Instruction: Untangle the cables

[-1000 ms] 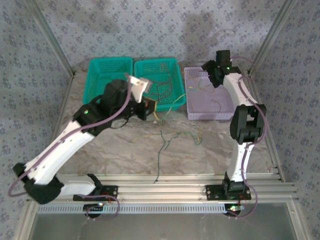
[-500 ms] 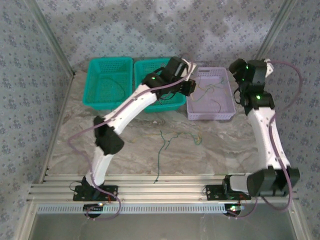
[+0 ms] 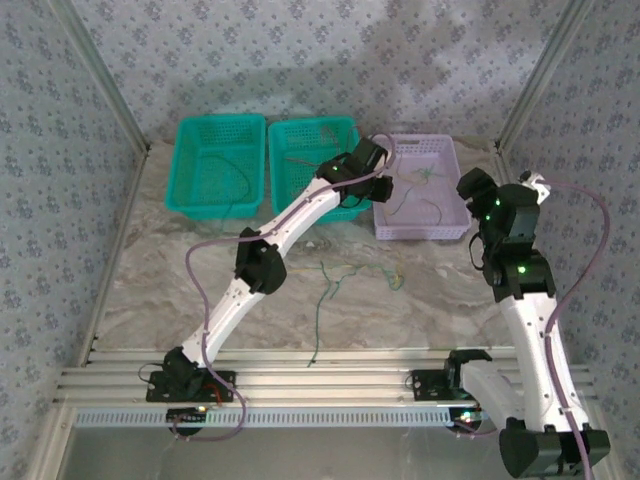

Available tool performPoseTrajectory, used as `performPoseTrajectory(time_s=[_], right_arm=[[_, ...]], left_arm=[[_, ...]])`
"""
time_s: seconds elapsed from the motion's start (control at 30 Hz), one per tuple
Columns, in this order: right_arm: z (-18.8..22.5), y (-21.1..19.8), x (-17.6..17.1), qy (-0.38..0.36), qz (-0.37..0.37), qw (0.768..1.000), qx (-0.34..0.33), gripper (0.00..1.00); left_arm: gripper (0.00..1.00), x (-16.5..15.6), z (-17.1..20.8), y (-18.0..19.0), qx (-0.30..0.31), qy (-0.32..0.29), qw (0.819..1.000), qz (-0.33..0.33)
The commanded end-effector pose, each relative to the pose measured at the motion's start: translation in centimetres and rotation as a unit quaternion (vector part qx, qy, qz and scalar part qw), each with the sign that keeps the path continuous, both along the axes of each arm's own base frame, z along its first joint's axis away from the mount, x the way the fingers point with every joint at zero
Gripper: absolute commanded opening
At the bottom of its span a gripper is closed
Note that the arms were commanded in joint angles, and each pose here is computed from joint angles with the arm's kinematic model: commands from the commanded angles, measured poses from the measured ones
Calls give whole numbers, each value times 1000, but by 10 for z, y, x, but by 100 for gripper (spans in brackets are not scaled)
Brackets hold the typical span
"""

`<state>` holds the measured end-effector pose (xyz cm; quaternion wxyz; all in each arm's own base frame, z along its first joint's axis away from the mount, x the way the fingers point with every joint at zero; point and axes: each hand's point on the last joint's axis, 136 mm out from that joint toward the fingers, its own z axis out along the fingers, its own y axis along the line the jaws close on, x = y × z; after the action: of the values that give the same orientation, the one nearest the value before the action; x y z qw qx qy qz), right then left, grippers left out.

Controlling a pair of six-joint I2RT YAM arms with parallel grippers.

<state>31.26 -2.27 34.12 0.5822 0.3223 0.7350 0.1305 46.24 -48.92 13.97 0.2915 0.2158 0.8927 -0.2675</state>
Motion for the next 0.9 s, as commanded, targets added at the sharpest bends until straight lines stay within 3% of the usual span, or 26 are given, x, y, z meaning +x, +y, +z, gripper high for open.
performPoseTrajectory(time_s=[0.0, 0.1, 0.17, 0.33, 0.47, 0.67, 0.87], right_arm=[[-12, 16, 0, 18, 38, 999, -19, 86], [-23, 24, 1, 31, 53, 998, -23, 86], [-28, 28, 1, 34, 59, 997, -24, 86], [-34, 29, -3, 41, 62, 997, -31, 87], [-41, 31, -3, 49, 68, 996, -32, 86], [-74, 43, 1, 93, 98, 991, -16, 86], [-122, 73, 8, 149, 166, 975, 14, 86]], left_arm=[[33, -3, -5, -17, -31, 10, 999, -7], [60, -6, -4, -25, -38, 4, 999, -17], [71, -8, 4, -28, -44, -4, 999, -21], [86, -13, 57, -30, -80, -31, 996, -31], [99, -16, 145, -25, -145, -91, 984, -38], [100, -32, 258, 18, -196, -155, 968, -17], [100, -46, 299, 78, -153, -176, 971, 41]])
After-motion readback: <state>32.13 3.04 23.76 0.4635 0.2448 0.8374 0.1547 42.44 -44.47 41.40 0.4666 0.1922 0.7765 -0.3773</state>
